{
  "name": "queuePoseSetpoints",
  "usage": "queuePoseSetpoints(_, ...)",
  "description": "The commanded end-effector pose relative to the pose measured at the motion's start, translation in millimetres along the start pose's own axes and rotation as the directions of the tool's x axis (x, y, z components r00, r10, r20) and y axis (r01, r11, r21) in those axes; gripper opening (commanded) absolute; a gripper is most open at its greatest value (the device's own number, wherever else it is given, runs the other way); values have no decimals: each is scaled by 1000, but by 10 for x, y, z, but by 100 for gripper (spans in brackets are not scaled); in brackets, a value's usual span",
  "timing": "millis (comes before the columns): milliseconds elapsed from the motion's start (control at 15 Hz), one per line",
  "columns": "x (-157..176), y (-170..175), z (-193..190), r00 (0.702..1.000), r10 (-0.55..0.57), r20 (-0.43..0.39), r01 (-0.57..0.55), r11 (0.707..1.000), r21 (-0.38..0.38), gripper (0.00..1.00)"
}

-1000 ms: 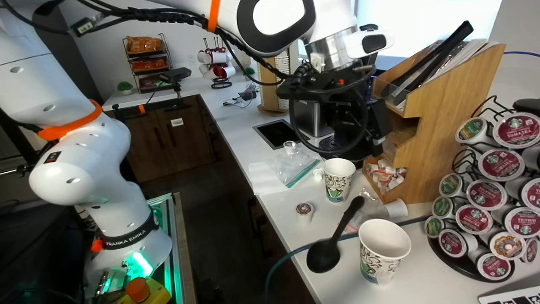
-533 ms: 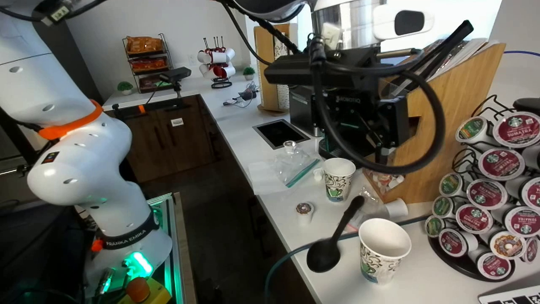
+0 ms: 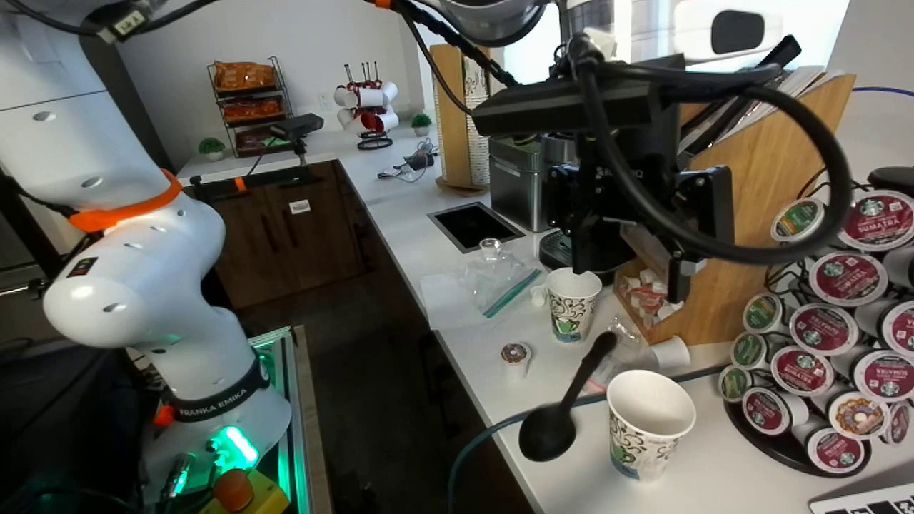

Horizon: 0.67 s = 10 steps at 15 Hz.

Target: Remove the top paper cup from the stacked cups and then remove the stirrer in the bottom cup and place it on the counter top

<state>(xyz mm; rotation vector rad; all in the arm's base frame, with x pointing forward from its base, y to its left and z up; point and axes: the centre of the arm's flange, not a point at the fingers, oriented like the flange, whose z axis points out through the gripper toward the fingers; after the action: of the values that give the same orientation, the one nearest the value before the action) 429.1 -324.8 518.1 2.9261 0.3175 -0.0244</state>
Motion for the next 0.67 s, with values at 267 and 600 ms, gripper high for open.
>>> queuePoseSetpoints(267,170,282,670,1000,-14,-6,14,1000,-8,100)
queuePoseSetpoints(600,269,423,1030,995,-100,15,100,994,36,89)
